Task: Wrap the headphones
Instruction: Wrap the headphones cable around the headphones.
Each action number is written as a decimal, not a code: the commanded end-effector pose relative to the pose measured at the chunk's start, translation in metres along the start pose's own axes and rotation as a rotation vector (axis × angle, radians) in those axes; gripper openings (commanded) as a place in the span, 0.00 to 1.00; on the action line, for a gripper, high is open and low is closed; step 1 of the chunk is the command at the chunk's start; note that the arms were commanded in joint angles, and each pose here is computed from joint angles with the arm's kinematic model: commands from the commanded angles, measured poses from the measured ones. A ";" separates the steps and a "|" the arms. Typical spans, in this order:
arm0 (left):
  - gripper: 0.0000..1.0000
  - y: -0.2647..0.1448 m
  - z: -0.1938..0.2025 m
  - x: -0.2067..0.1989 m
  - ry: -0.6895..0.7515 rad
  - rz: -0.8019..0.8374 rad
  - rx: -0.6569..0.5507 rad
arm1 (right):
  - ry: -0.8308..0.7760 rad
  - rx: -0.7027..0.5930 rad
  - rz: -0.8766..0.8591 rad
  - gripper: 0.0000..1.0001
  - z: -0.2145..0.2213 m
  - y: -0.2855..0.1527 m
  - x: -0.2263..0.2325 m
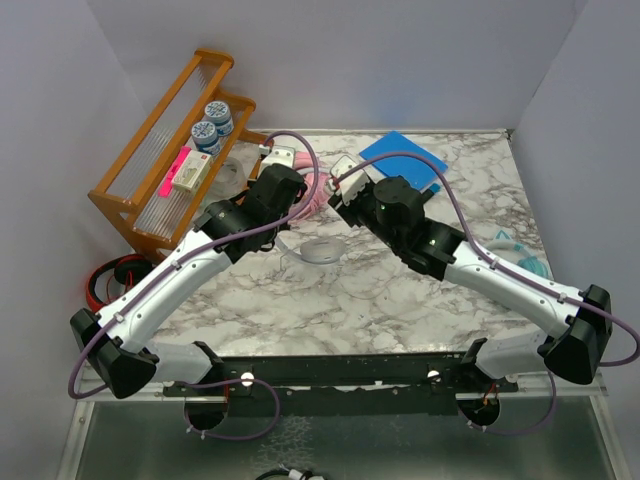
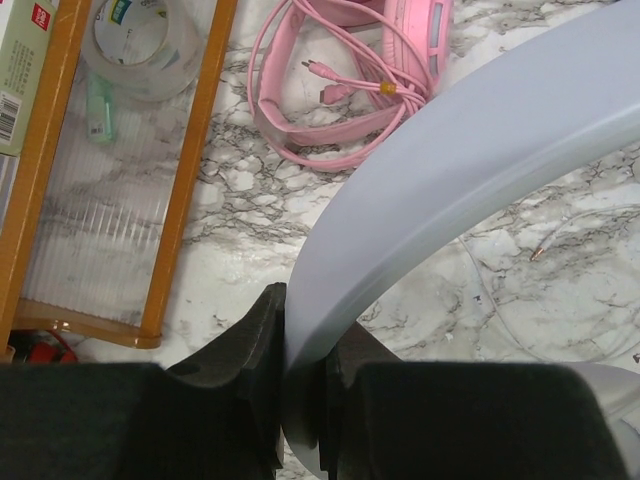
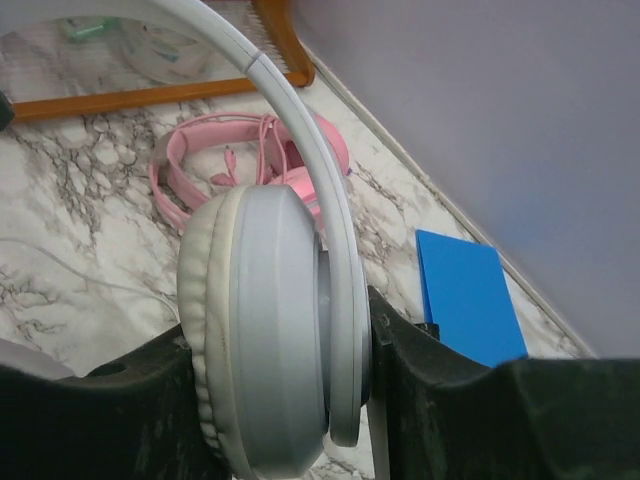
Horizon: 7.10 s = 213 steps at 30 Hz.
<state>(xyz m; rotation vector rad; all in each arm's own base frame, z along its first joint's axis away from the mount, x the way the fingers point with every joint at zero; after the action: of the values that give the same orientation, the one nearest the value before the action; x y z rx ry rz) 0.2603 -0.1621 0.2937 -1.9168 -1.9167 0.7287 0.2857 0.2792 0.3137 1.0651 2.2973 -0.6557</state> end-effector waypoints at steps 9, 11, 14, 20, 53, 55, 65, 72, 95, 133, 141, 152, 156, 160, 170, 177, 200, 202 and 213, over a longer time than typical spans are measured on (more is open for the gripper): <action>0.00 -0.011 -0.034 0.013 -0.175 -0.103 -0.128 | 0.059 0.067 0.082 0.27 0.019 -0.010 -0.001; 0.00 -0.008 -0.040 0.023 -0.223 -0.141 -0.121 | 0.089 0.077 0.105 0.23 0.023 -0.013 -0.002; 0.00 -0.003 -0.046 0.037 -0.282 -0.172 -0.120 | 0.130 0.092 0.141 0.21 0.030 -0.018 -0.002; 0.00 0.000 -0.046 0.046 -0.280 -0.208 -0.143 | 0.152 0.145 0.172 0.19 0.045 -0.024 0.001; 0.00 -0.003 -0.032 0.021 -0.147 0.008 0.027 | 0.163 -0.482 -0.467 1.00 -0.015 -0.097 0.079; 0.00 -0.001 -0.030 0.024 -0.125 -0.015 0.022 | 0.133 -0.503 -0.466 1.00 -0.023 -0.096 0.077; 0.00 -0.002 -0.030 0.024 -0.042 -0.058 -0.007 | -0.285 -0.544 -0.395 1.00 -0.039 -0.071 0.084; 0.00 -0.003 -0.024 0.015 0.061 -0.082 -0.025 | -0.500 -0.533 -0.407 1.00 -0.042 -0.046 0.096; 0.00 -0.013 -0.035 0.002 0.097 -0.001 -0.033 | -0.695 -0.380 -0.497 0.74 -0.017 -0.020 0.123; 0.00 -0.022 -0.050 0.027 0.363 -0.153 -0.185 | -0.849 -0.218 -0.637 0.45 0.028 -0.050 0.124; 0.00 -0.021 -0.045 -0.005 0.218 0.026 -0.120 | -0.688 -0.459 -0.568 1.00 -0.023 -0.061 0.117; 0.00 -0.002 -0.017 -0.014 0.011 -0.025 0.005 | -0.267 -0.617 -0.304 1.00 -0.066 -0.102 0.068; 0.00 0.000 -0.018 -0.011 -0.095 -0.019 0.030 | -0.051 -0.515 -0.213 1.00 -0.049 -0.109 0.054; 0.00 0.013 -0.020 -0.002 -0.191 0.006 0.091 | 0.160 -0.499 -0.138 1.00 -0.026 -0.122 0.054; 0.00 -0.004 -0.039 -0.013 -0.307 0.170 0.157 | 0.377 -0.524 -0.253 1.00 0.026 -0.124 0.114; 0.00 -0.040 -0.062 -0.028 -0.342 0.308 0.176 | 0.380 -0.517 -0.197 1.00 0.047 -0.104 0.129; 0.00 -0.078 -0.061 -0.031 -0.380 0.443 0.217 | 0.366 -0.880 -0.196 0.95 -0.033 -0.033 0.151; 0.00 -0.080 -0.062 -0.032 -0.384 0.449 0.215 | 0.364 -0.934 -0.215 0.91 -0.040 -0.032 0.155; 0.00 -0.093 -0.067 -0.038 -0.386 0.517 0.226 | 0.438 -0.852 -0.192 0.10 -0.022 -0.010 0.160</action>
<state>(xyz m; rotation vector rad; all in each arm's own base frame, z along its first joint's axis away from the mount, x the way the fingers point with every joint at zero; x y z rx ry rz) 0.2353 -0.1832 0.3770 -2.1291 -1.5165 1.4394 0.1779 0.3836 0.2158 0.5357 2.6738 0.4181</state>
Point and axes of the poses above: each gripper's point midway between its finger pads, its own y axis out along the fingers, its own x axis along the line the jaws close on, z = x × y, the point moved 4 cm from there along -y, back along the fingers, and after that the axes turned 14 degrees about -y, right-handed, at the moved point
